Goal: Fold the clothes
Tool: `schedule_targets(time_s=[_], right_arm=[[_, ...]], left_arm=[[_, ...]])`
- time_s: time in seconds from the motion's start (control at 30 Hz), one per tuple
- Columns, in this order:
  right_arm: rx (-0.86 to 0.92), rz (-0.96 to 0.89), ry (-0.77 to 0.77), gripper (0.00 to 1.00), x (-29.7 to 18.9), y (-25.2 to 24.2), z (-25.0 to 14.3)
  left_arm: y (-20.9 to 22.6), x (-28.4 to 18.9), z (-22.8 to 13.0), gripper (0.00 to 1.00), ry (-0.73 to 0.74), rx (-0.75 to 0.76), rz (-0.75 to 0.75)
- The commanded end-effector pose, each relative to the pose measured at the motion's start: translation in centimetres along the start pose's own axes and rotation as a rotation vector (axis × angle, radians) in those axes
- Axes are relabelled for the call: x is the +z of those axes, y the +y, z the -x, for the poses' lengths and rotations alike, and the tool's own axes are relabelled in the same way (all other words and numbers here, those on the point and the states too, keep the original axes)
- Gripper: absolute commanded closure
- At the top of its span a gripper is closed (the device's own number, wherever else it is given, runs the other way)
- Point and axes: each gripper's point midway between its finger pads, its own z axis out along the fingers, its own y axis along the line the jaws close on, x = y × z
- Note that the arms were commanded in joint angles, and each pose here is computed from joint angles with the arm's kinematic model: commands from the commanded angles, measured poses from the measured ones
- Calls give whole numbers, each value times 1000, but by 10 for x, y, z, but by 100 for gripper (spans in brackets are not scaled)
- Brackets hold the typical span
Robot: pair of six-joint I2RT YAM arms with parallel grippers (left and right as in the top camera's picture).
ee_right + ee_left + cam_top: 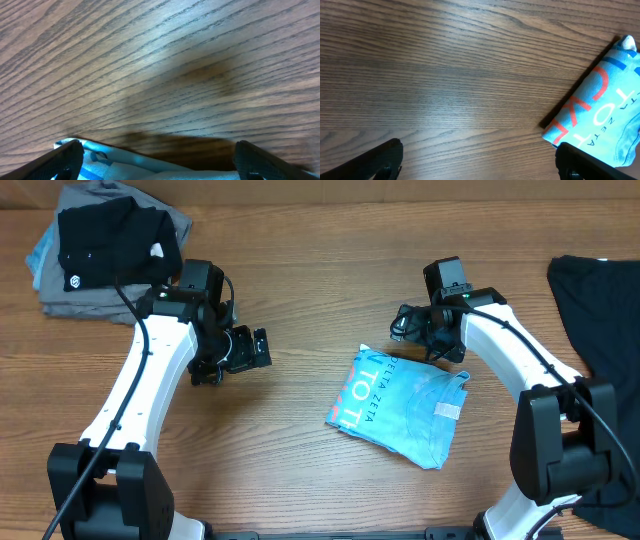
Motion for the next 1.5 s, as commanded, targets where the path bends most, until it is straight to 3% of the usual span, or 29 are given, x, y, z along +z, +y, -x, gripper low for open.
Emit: schedule_targets(time_s=[0.0,0.77,0.87,0.97,1.47], right_arm=[[-5,14,-25,0,-5,5,8],[-5,14,-25,0,-5,5,8],[-5,14,-25,0,-5,5,8],[-5,14,-25,0,-5,5,8],[-6,31,-52,0,-5,9,15]], left_arm=[[-3,1,-1,0,6,22,-7],[-3,1,-1,0,6,27,-5],[25,-1,8,0,-39,128,158],[36,-3,12,0,-60,126,225],[29,-2,12,0,-60,92,182]])
